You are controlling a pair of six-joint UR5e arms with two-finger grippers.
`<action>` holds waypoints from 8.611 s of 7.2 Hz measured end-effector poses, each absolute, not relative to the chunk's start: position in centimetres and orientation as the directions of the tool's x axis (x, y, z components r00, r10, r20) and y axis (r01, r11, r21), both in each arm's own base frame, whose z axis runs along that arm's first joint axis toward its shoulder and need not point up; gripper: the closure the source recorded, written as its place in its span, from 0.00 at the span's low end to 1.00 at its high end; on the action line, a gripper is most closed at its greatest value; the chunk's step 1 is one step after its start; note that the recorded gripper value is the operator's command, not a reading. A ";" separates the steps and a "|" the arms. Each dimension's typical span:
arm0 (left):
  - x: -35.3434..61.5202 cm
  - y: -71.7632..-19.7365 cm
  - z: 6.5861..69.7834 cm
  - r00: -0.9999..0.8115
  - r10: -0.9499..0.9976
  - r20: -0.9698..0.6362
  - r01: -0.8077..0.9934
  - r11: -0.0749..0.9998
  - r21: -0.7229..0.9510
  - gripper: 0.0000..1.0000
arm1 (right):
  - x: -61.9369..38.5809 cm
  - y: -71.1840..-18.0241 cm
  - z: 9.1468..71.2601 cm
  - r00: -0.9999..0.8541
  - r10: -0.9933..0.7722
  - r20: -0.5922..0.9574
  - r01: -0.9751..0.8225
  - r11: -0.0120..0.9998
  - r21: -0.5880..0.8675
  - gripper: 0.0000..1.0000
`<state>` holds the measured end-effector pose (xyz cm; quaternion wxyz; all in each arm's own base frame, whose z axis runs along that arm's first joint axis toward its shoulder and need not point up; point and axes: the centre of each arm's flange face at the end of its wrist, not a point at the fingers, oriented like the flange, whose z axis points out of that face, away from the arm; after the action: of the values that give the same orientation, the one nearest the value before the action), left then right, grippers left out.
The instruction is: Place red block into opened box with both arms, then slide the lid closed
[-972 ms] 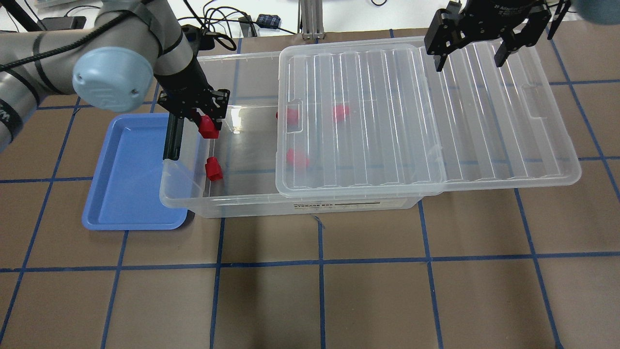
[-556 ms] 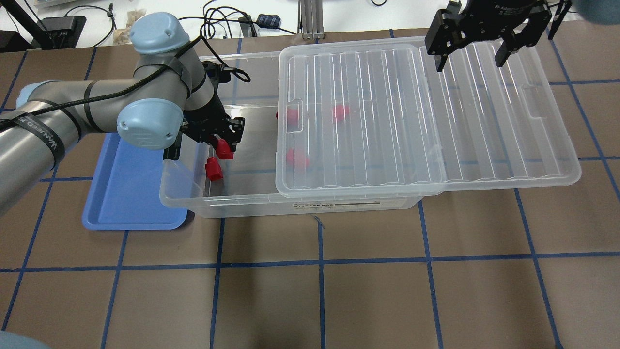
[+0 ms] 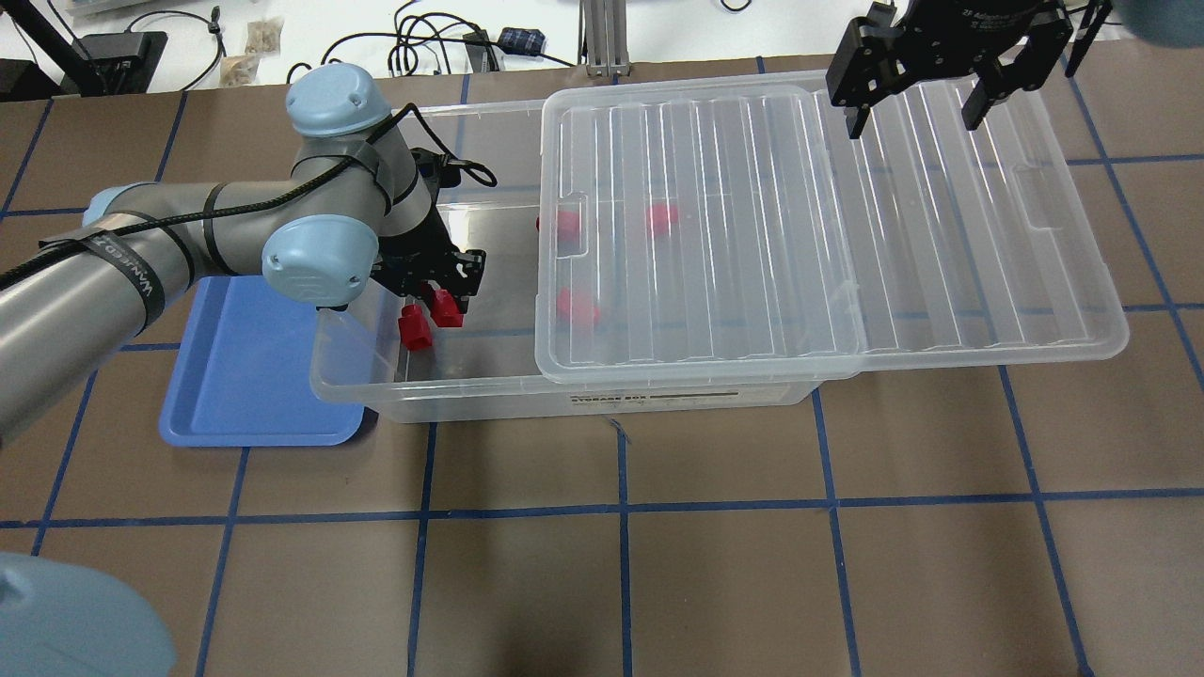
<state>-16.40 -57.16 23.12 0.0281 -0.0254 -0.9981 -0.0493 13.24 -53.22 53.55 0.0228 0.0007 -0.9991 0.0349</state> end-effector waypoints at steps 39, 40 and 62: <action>-10.6 -50.7 45.8 -0.999 0.049 -0.016 0.047 0.993 0.107 0.00 | -8.6 -63.8 35.2 -0.983 -0.180 -0.030 -0.181 0.982 0.061 0.00; -10.6 -50.7 45.8 -0.999 0.049 -0.016 0.047 0.993 0.108 0.00 | -6.9 -64.0 35.3 -0.980 -0.199 -0.029 -0.200 0.978 0.060 0.00; -10.6 -50.8 47.3 -0.999 0.033 -0.010 0.033 0.998 0.046 0.00 | 16.3 -46.0 51.6 -0.997 -0.072 0.011 -0.072 0.993 -0.093 0.00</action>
<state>-10.56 -50.77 47.25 -0.0055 -0.0164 -0.9996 -0.0230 16.32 -45.99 51.56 0.0039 0.0361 -0.9983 0.0465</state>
